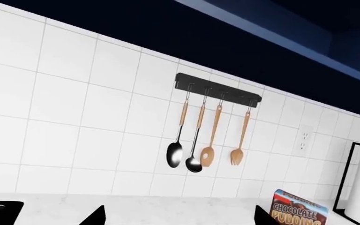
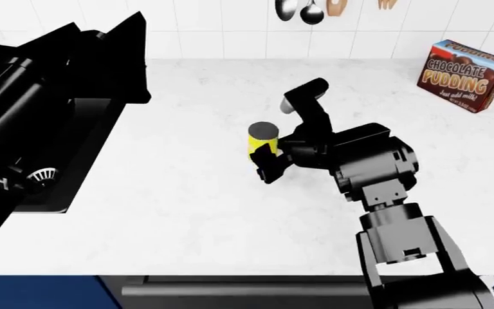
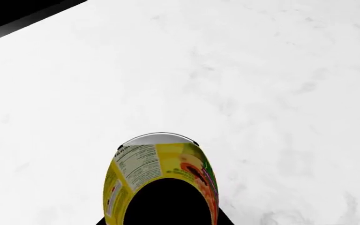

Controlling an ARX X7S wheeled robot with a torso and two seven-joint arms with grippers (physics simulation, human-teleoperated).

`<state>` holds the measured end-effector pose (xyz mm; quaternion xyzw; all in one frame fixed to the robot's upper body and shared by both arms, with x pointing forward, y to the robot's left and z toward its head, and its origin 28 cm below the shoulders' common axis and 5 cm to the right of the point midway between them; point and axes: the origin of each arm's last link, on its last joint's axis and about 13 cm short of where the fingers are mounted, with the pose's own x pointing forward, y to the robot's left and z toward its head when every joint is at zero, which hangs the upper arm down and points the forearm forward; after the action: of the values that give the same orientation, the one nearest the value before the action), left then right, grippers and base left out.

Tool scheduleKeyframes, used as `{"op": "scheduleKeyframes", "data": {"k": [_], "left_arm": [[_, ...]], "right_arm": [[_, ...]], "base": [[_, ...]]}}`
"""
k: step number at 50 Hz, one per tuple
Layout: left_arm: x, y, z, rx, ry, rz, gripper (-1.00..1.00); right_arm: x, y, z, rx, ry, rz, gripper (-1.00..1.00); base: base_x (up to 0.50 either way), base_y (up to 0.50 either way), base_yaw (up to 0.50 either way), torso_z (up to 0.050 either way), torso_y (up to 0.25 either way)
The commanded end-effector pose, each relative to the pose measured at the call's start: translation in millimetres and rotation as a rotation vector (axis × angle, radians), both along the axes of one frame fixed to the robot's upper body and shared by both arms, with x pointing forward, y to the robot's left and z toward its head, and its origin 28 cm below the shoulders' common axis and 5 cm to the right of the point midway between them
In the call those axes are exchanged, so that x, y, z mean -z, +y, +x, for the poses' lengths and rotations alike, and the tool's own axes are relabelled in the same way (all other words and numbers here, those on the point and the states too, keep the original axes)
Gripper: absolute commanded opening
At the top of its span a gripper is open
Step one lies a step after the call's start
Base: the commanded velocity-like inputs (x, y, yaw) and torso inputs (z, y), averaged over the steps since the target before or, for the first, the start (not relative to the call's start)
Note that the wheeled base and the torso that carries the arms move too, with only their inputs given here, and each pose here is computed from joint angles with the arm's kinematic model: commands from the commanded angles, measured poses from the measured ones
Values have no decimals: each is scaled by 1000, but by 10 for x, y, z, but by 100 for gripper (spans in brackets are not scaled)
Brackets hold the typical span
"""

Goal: Pick the cans from the counter and place them in their designated side in the cabinet.

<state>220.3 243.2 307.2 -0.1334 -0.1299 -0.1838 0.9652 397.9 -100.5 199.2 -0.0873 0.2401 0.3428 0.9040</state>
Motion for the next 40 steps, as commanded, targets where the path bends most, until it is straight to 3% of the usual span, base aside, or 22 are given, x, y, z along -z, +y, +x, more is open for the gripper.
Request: {"op": "scheduleKeyframes", "data": {"k": [1, 23, 30, 33, 35, 40], "left_arm": [[0, 2, -4, 1, -1, -6, 100], [-4, -20, 27, 15, -2, -11, 100], [-3, -40, 54, 27, -3, -14, 100], [-2, -48, 65, 29, -2, -13, 100], [-2, -52, 69, 31, -1, -12, 100], [7, -63, 64, 34, 1, -11, 100]], "right_arm": [[-195, -27, -33, 4, -40, 29, -100], [-1211, -109, -622, 96, -213, 98, -100], [-1361, -200, -801, 125, -278, 135, -100], [-1378, -155, -905, 24, -267, 179, -100], [-1406, -266, -1010, 137, -303, 154, -100], [-1411, -309, -1068, 147, -318, 161, -100]], "base": [[0, 0, 0, 0, 0], [0, 0, 0, 0, 0], [0, 0, 0, 0, 0], [-181, -124, 0, 0, 0], [-184, -123, 0, 0, 0], [-184, -125, 0, 0, 0]]}}
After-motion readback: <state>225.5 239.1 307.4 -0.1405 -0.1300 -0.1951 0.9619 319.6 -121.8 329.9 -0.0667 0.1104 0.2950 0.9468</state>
